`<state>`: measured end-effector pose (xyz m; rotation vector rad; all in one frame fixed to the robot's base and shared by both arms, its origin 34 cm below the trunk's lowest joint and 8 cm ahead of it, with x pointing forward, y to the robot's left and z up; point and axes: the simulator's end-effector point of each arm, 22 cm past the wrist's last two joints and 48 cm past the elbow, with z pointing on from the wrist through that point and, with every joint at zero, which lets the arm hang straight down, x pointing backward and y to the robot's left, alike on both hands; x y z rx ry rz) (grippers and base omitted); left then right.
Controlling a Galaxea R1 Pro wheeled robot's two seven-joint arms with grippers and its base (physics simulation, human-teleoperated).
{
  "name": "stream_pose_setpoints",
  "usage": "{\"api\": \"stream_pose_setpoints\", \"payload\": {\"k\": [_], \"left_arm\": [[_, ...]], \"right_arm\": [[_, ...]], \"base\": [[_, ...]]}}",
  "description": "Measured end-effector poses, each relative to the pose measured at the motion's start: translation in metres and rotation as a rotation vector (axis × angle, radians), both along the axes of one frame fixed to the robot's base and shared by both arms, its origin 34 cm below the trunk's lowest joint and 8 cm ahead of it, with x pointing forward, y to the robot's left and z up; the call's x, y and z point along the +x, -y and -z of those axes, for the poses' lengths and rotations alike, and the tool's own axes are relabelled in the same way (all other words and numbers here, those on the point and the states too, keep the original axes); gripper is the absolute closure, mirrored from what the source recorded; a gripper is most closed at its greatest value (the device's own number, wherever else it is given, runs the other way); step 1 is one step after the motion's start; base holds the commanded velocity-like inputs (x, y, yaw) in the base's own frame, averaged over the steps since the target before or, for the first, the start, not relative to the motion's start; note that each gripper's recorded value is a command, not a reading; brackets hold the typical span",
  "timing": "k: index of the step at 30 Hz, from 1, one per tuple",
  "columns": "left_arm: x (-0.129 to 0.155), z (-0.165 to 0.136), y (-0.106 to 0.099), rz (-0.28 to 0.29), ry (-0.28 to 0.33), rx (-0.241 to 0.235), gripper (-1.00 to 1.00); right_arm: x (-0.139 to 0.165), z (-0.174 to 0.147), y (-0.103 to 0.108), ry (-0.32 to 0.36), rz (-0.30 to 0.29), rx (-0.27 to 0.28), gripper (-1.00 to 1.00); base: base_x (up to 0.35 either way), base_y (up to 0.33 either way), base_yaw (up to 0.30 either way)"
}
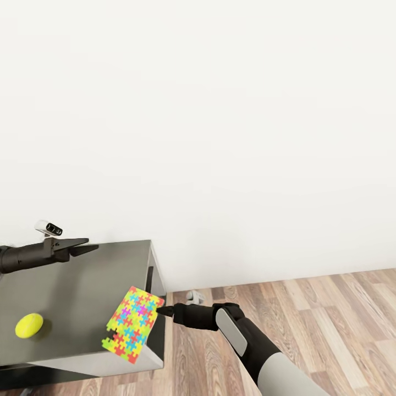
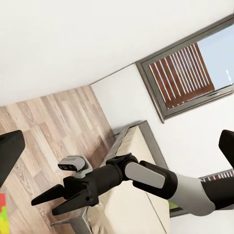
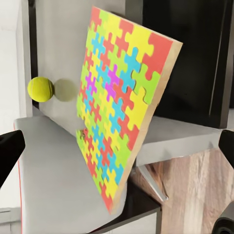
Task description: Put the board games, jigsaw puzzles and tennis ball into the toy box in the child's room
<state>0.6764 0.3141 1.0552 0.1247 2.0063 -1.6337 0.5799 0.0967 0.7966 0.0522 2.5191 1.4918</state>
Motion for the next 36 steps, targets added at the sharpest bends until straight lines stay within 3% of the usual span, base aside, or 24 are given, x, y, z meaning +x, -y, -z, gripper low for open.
{"api": "stream_pose_setpoints", "payload": {"k": [12, 36], "left_arm": [[0.000, -0.001, 0.000, 0.000, 0.001, -0.005, -1.00], [0.006, 0.027, 0.000, 0.000, 0.002, -0.005, -1.00]], "right_arm": [[0.000, 0.000, 0.000, 0.000, 0.000, 0.000, -1.00], [0.006, 0.027, 0.000, 0.001, 0.000, 0.000, -1.00]], "base": [[0.012, 0.009, 0.000], [0.000, 0.000, 0.000]]}}
